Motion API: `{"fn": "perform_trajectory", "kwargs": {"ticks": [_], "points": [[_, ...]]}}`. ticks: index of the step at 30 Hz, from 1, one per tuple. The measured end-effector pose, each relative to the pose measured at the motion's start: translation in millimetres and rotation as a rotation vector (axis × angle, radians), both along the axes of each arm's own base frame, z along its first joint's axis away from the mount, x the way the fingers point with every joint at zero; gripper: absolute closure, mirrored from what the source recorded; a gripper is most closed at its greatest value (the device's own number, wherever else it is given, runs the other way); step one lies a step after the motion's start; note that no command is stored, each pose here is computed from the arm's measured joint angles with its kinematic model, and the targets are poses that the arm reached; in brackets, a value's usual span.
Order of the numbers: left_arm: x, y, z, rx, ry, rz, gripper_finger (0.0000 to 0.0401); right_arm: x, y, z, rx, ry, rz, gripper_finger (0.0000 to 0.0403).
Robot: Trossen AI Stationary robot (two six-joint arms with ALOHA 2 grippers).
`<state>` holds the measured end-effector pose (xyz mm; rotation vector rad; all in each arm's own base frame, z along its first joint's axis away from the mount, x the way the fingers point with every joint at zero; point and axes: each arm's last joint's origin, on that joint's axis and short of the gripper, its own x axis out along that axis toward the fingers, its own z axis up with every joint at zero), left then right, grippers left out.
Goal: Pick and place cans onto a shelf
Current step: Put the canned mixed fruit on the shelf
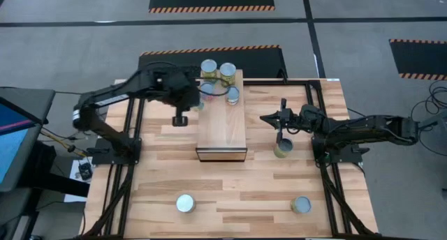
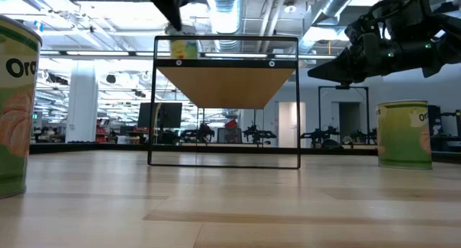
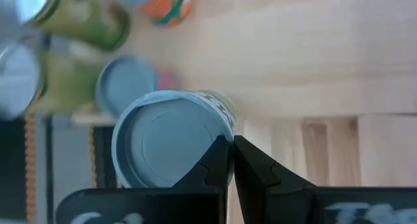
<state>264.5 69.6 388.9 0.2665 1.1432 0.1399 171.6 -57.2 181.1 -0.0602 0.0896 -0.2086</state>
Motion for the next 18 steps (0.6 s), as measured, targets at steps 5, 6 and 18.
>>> {"fn": "perform_trajectory", "kwargs": {"ticks": [5, 6, 18], "points": [[26, 1, -4, -0.022, 0.020, -0.070, 0.0401, 0, 0, 0, -0.005, 0.005, 0.001, 0.0391], [30, 2, -7, -0.022, 0.034, -0.075, 0.0401, 0, 0, -1, -0.005, 0.007, 0.001, 0.0391], [46, 8, -21, -0.033, 0.080, -0.107, 0.0401, 0, 0, -2, 0.000, 0.023, 0.001, 0.0391]]}}
